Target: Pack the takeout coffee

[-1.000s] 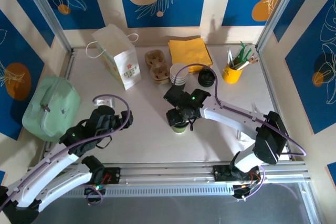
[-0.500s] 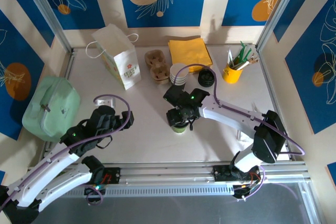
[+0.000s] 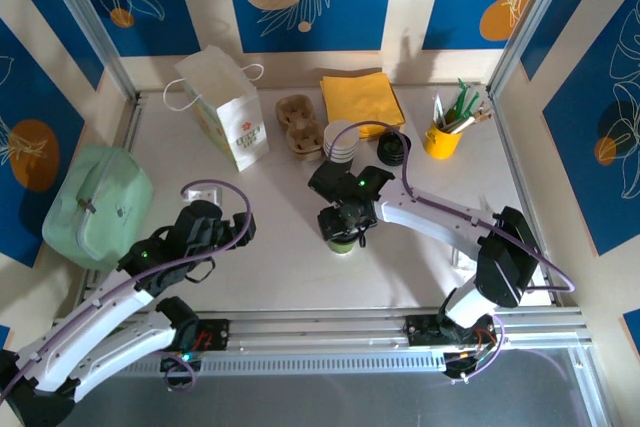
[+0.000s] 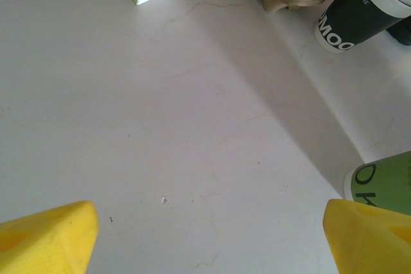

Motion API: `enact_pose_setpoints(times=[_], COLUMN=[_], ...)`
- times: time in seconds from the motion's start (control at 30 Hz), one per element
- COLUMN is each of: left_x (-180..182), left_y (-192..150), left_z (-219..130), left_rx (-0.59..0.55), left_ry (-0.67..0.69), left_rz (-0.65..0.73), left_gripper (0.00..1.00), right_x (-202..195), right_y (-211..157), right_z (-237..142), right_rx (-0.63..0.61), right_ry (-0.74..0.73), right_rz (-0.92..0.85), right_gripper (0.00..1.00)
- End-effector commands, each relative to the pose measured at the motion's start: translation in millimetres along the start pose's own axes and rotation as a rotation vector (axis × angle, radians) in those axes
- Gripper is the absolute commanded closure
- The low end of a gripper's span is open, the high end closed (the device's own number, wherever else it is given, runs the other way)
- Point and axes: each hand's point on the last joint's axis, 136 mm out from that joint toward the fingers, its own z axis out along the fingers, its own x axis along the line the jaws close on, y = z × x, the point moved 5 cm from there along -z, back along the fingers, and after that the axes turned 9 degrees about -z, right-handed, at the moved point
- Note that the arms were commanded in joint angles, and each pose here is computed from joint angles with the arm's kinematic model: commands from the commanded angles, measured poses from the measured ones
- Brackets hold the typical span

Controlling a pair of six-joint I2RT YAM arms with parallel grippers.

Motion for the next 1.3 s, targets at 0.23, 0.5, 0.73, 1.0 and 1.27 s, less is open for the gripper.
enact_pose_setpoints(times=[0.23, 0.5, 0.73, 1.0, 1.27], left_x=[-1.4, -4.4, -5.8, -7.5, -5.5], left_y=[4.0, 4.8, 5.2, 5.4, 4.1], left_z=[-2.5, -4.2, -1.4, -1.3, -2.6], left_rx=[-0.009, 0.000, 0.000, 0.011, 0.013], left_ry=[-0.015, -0.030, -0.031, -0.033, -0.029], left_rz=[-0.015, -0.018, -0.016, -0.015, -0.018], left_gripper=[0.10, 0.10, 0.10, 0.11, 0.11], right_x=[-21.4, -77.8, -144.2, -203.3, -250.2], right_y=[-1.9, 11.5, 18.4, 26.1, 33.6], right_z=[3.7, -2.2, -4.0, -14.8, -12.8], right_rx=[0.051, -0.016, -0.064, -0.118, -0.135], right_ry=[-0.056, -0.075, -0.099, -0.128, -0.141], right_rz=[0.001, 0.088, 0.222, 0.348, 0.469], right_gripper=[0.31, 0.31, 0.32, 0.32, 0.32])
